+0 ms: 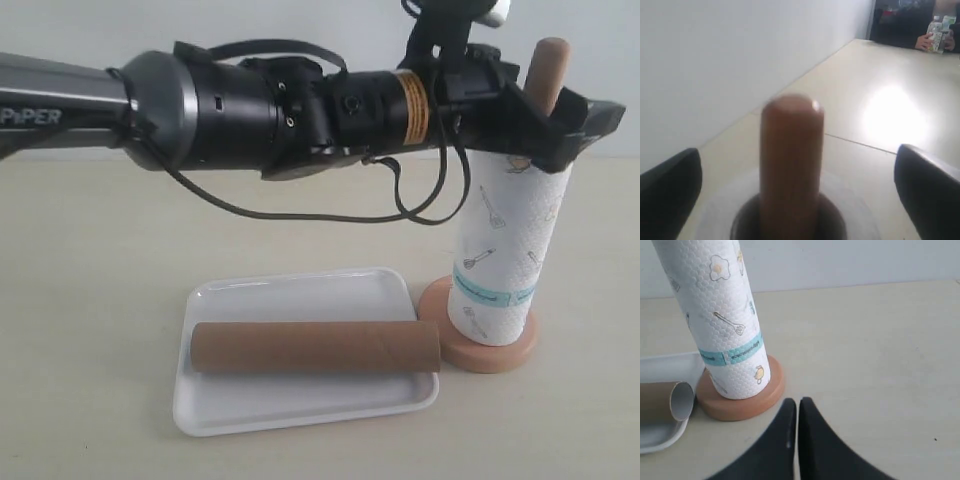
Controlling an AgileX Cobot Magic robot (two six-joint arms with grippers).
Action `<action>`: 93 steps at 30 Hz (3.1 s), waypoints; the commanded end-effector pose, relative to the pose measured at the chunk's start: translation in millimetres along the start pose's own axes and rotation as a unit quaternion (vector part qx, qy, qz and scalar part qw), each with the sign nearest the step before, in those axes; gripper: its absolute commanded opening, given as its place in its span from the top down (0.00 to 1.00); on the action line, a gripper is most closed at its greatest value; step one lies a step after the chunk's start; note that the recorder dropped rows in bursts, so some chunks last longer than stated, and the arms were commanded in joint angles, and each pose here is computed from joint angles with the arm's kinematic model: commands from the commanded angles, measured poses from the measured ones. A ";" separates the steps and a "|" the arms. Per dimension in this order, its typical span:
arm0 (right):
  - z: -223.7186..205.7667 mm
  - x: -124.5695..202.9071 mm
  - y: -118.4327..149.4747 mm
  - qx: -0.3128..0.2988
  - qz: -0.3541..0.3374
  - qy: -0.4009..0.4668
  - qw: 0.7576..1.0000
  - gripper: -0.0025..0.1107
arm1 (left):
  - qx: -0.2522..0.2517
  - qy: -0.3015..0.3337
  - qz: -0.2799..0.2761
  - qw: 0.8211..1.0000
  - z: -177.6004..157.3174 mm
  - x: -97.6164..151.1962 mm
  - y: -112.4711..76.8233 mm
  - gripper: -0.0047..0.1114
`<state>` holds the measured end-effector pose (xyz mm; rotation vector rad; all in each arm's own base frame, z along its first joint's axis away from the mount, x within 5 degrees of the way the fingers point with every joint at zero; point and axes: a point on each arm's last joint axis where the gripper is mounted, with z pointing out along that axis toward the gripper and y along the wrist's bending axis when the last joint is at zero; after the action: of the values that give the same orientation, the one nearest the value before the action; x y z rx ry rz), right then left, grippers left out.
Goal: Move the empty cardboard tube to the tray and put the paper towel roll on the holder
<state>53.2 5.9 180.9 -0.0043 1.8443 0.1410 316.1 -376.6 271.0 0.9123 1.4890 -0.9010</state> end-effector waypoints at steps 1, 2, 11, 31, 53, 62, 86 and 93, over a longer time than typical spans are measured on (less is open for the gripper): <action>-0.4 -1.5 0.0 0.000 0.002 -0.009 1.000 0.97 | -0.003 -0.031 0.018 0.999 -14.4 -33.4 -5.2 0.12; -0.4 -1.5 0.0 0.000 0.002 -0.009 1.000 0.97 | -0.005 -0.036 0.026 0.999 -18.0 -40.5 -6.4 0.12; -0.4 -1.5 0.0 0.000 0.002 -0.009 1.000 0.97 | -0.079 -0.048 0.041 0.995 -58.4 -98.9 -8.0 0.17; -0.4 -1.5 0.0 0.000 0.002 -0.009 1.000 0.97 | -0.194 0.035 0.029 0.980 -158.3 -98.4 -21.3 0.92; -0.4 -1.7 0.0 0.000 0.002 -0.010 1.000 0.97 | -0.168 0.010 -0.011 0.986 -304.6 -34.9 -76.5 0.92; -0.4 -1.5 0.0 0.000 0.002 -0.009 1.000 0.97 | -0.170 -0.006 -0.008 0.985 -311.9 -39.9 -78.4 0.92; -0.4 -1.5 0.0 0.000 0.002 -0.009 1.000 0.97 | -0.224 -0.418 -0.660 0.583 -432.1 23.4 -74.8 0.92; -0.4 -1.5 0.0 0.000 0.002 -0.009 1.000 0.97 | -0.226 -0.417 -0.661 0.582 -431.7 25.5 -74.4 0.92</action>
<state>53.2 5.9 180.9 -0.0043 1.8443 0.1410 71.2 -13.1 292.0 -1.1977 1.1873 -1.5365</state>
